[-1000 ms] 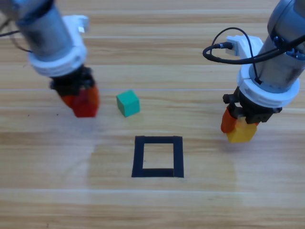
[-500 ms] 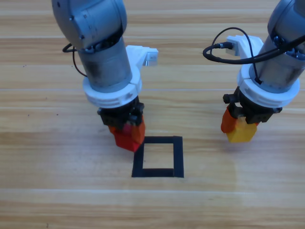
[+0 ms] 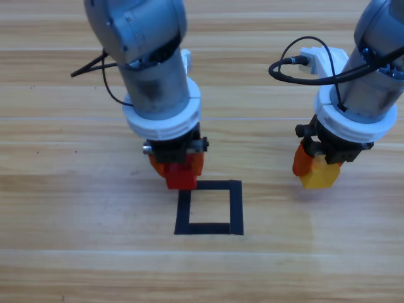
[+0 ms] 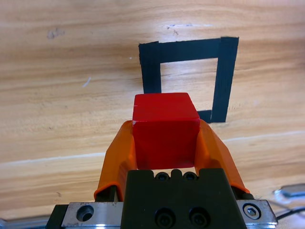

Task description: Stack the blocks in the rectangular block: red at the bottom, yellow in the middle, green on top

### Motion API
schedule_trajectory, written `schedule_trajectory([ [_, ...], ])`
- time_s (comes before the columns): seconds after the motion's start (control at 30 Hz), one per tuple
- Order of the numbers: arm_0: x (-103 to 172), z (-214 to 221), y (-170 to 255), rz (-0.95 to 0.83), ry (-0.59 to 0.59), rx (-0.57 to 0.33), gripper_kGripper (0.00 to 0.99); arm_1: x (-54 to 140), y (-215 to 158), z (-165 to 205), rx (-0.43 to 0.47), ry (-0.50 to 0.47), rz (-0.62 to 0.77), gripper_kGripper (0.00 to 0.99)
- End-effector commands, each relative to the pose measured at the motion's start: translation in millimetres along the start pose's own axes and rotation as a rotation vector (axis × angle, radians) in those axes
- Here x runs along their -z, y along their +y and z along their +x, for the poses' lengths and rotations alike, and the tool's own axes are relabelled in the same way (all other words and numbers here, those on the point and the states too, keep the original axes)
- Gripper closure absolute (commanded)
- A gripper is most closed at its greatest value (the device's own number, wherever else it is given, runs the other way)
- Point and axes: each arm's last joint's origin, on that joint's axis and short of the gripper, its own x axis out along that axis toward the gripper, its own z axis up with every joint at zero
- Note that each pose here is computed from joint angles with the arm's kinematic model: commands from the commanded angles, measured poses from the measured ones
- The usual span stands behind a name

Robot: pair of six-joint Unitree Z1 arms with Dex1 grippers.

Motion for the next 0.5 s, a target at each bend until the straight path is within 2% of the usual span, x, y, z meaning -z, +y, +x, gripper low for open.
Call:
schedule_trajectory([
  [0.03,21.5,33.6,-31.9,-0.034,0.009,-0.088,0.99,2.9,-2.7,-1.7,0.015,0.009,0.006,0.99],
  [0.17,28.5,48.2,-41.6,-0.057,0.014,-0.116,0.99,2.8,-2.6,-0.4,0.017,0.011,0.004,0.99],
  [0.5,22.0,65.2,-57.0,-0.029,0.069,-0.117,0.99,2.2,-2.3,-0.1,0.016,0.01,0.006,0.99],
])
